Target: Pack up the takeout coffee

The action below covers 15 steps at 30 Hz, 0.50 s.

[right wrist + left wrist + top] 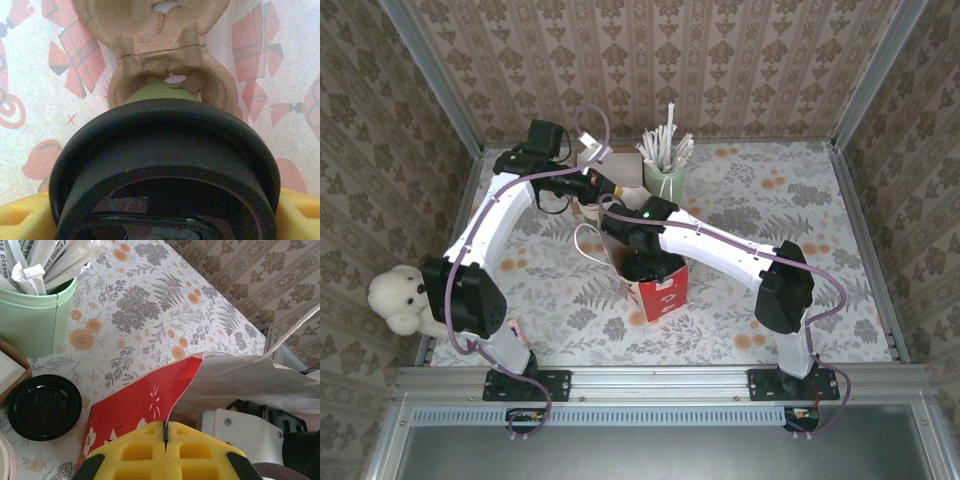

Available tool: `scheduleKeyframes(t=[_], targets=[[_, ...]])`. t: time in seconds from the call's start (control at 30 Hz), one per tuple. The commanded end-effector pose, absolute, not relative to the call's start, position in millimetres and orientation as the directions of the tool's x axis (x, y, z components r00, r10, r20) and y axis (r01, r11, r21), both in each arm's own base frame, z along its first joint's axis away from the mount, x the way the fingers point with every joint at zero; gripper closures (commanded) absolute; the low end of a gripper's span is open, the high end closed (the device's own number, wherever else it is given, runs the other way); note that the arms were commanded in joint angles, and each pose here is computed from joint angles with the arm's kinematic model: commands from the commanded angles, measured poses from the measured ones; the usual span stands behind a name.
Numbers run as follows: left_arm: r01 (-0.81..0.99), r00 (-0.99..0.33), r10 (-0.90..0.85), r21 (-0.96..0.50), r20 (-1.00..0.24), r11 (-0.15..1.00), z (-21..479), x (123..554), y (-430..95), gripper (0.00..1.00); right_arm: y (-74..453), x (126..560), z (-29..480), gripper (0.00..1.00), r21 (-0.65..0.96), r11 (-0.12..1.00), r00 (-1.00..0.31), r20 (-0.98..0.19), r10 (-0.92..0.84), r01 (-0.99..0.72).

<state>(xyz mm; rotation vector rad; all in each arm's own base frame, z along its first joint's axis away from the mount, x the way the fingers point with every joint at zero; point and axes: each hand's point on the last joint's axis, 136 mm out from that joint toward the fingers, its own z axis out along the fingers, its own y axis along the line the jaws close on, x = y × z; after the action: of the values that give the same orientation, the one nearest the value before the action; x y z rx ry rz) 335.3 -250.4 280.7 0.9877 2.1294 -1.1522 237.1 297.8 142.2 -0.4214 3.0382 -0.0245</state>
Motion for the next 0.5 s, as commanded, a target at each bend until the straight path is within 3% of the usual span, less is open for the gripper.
scheduleKeyframes(t=[0.0, 0.47], targets=[[0.806, -0.586, 0.347, -0.482, -0.732, 0.343, 289, 336, -252, 1.0, 290, 245, 142, 0.32, -0.066, 0.96, -0.955, -0.1, -0.278, -0.273], [0.811, -0.579, 0.352, -0.477, -0.735, 0.339, 291, 335, -253, 1.0, 278, 244, 130, 0.32, -0.123, 0.957, -0.961, -0.06, -0.271, -0.263]])
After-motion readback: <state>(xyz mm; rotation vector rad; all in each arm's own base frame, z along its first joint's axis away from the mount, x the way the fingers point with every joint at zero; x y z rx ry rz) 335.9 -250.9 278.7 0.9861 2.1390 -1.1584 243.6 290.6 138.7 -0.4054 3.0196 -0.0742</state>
